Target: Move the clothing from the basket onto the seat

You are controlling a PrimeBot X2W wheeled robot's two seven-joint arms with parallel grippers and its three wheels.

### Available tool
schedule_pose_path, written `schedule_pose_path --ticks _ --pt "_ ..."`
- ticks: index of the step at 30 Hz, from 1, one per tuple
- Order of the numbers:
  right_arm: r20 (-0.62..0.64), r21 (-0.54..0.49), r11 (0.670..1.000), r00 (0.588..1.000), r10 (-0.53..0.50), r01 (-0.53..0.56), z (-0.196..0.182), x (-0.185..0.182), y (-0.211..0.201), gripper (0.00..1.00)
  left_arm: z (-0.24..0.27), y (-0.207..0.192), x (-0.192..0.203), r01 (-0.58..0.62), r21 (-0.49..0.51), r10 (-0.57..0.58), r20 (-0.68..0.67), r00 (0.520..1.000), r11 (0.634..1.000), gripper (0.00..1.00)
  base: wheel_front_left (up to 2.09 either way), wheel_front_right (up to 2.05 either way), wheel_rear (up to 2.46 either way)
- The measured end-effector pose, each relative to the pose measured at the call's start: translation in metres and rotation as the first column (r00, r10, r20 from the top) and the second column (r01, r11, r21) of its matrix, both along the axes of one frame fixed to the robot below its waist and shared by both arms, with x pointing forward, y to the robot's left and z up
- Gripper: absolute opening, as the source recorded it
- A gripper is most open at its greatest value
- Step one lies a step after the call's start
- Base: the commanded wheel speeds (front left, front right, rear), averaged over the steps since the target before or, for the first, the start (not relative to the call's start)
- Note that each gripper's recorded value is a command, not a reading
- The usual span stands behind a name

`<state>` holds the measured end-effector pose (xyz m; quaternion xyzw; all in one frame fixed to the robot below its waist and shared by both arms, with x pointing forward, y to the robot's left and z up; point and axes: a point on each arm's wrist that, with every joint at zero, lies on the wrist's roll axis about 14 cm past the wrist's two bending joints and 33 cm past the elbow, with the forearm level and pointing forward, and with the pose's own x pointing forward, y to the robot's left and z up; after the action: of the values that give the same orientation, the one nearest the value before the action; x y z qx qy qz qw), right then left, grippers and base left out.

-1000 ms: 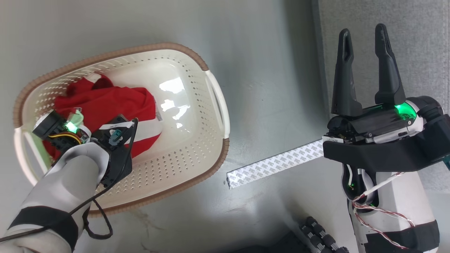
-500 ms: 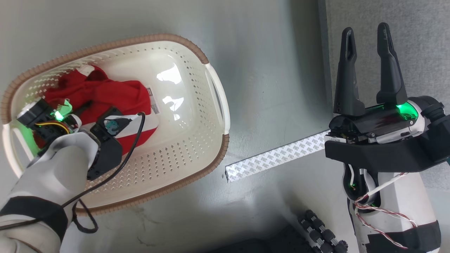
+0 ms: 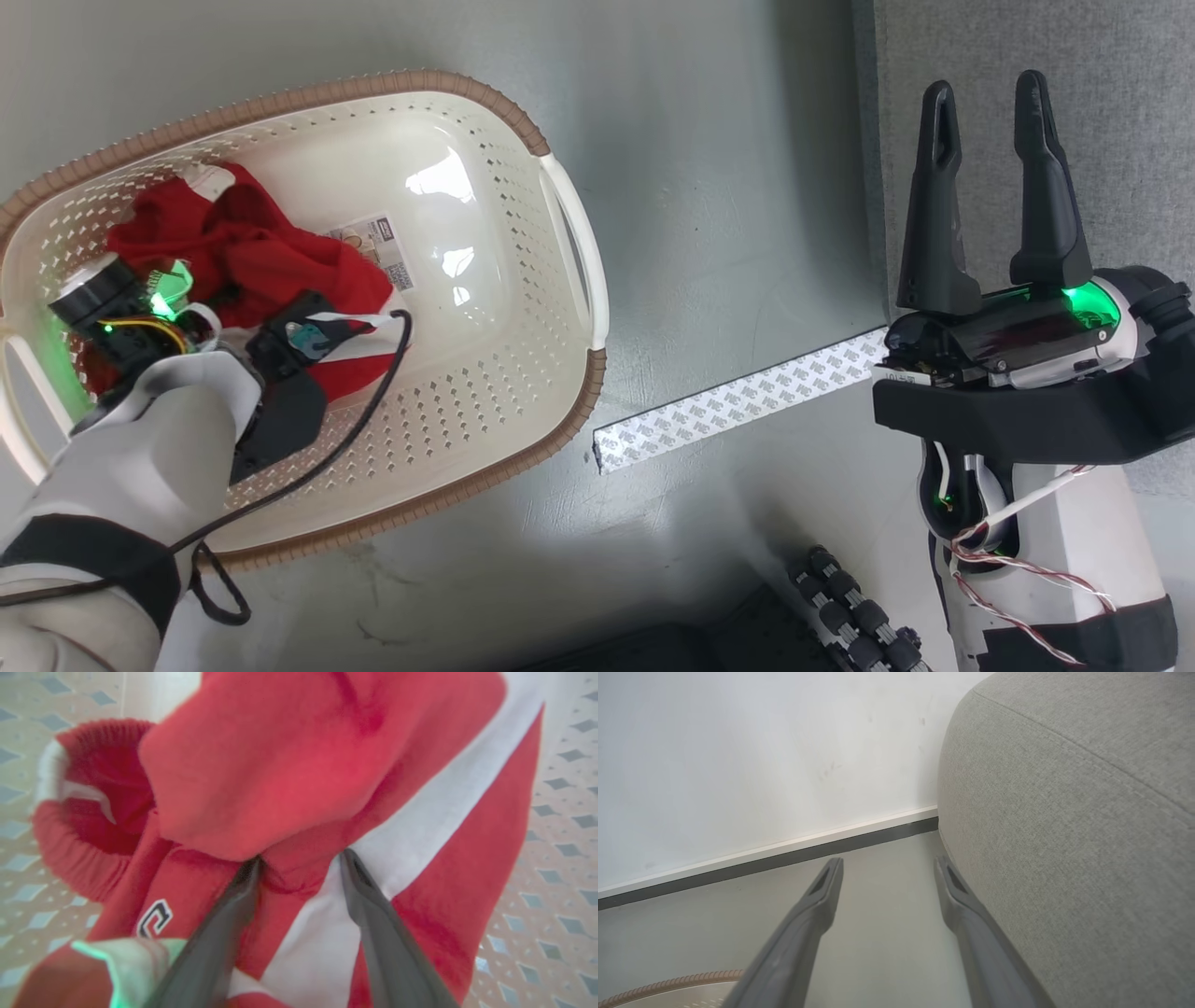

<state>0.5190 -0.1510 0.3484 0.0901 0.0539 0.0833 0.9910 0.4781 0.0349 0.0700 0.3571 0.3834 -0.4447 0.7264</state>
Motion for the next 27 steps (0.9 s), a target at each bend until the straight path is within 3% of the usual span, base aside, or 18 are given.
schedule_pose_path --ticks 10,16,21,27 --pt "0.035 0.026 1.0 0.999 0.0 -0.001 0.015 0.006 0.001 1.0 0.025 -0.028 0.008 0.042 -0.169 -0.032 0.061 0.998 0.985 0.0 0.0 0.0 0.0" --pt "0.079 0.035 0.999 0.997 -0.003 0.0 0.04 0.007 0.002 1.0 0.06 -0.038 0.015 -0.043 -0.279 0.071 0.09 0.993 0.959 0.0 0.0 0.0 0.0" --pt "0.116 0.042 0.999 0.993 -0.006 0.001 0.066 0.001 0.002 1.0 0.104 -0.044 0.019 -0.163 -0.41 0.216 0.086 0.972 0.897 0.0 0.0 0.0 0.0" --pt "0.132 0.08 0.997 0.991 0.002 -0.013 0.092 -0.017 0.011 1.0 0.176 -0.038 0.019 -0.207 -0.565 0.338 0.136 0.931 0.798 0.0 0.0 0.0 0.0"
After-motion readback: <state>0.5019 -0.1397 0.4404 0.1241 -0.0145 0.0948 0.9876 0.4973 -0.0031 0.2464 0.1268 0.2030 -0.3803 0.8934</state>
